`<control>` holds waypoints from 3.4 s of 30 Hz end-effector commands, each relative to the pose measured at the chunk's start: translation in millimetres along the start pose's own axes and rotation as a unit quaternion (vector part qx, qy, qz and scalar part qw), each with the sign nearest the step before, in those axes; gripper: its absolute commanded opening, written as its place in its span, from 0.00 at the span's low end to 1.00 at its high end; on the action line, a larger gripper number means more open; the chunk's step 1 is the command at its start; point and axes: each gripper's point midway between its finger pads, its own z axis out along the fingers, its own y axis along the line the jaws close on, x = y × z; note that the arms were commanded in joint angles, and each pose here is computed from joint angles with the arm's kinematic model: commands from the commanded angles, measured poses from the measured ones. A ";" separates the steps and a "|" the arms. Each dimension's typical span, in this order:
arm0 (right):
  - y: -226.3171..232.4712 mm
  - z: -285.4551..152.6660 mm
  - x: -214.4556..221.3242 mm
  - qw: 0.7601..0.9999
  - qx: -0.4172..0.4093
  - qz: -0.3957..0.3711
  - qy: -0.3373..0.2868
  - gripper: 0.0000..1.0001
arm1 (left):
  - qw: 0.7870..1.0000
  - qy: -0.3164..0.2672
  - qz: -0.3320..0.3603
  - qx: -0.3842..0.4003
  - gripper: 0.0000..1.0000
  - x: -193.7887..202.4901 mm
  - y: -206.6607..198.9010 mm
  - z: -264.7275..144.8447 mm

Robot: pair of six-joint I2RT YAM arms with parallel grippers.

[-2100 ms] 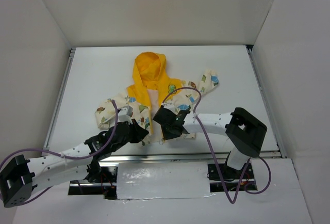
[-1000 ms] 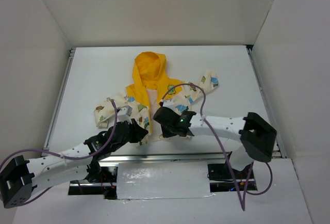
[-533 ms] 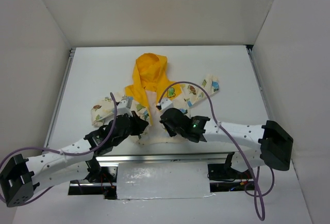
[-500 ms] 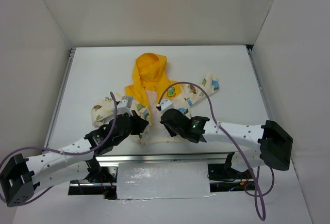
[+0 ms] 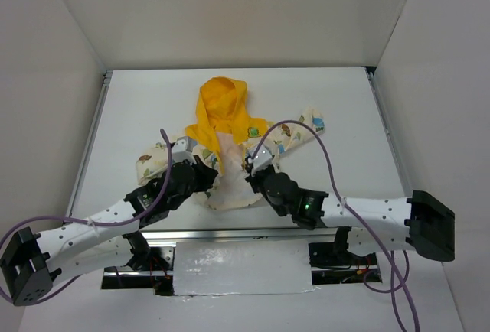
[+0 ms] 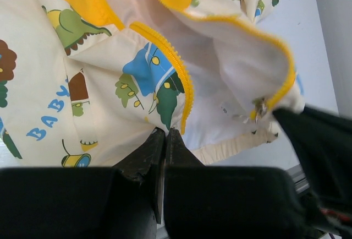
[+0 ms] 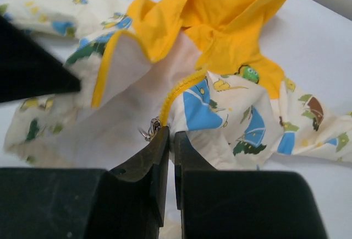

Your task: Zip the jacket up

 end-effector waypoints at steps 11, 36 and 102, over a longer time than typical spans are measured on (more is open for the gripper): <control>25.2 -47.9 -53.5 0.964 -0.122 0.147 -0.183 0.00 | 0.992 -0.035 0.012 0.121 0.00 -22.7 -43.8 -11.4; 58.5 -30.5 21.1 0.950 -0.171 0.261 -0.011 0.00 | 0.971 -0.051 -0.004 0.232 0.00 -7.2 -55.0 -32.4; 41.0 -19.3 -11.1 0.942 -0.174 0.282 -0.059 0.00 | 0.969 -0.018 -0.014 0.246 0.00 13.4 -54.0 -27.2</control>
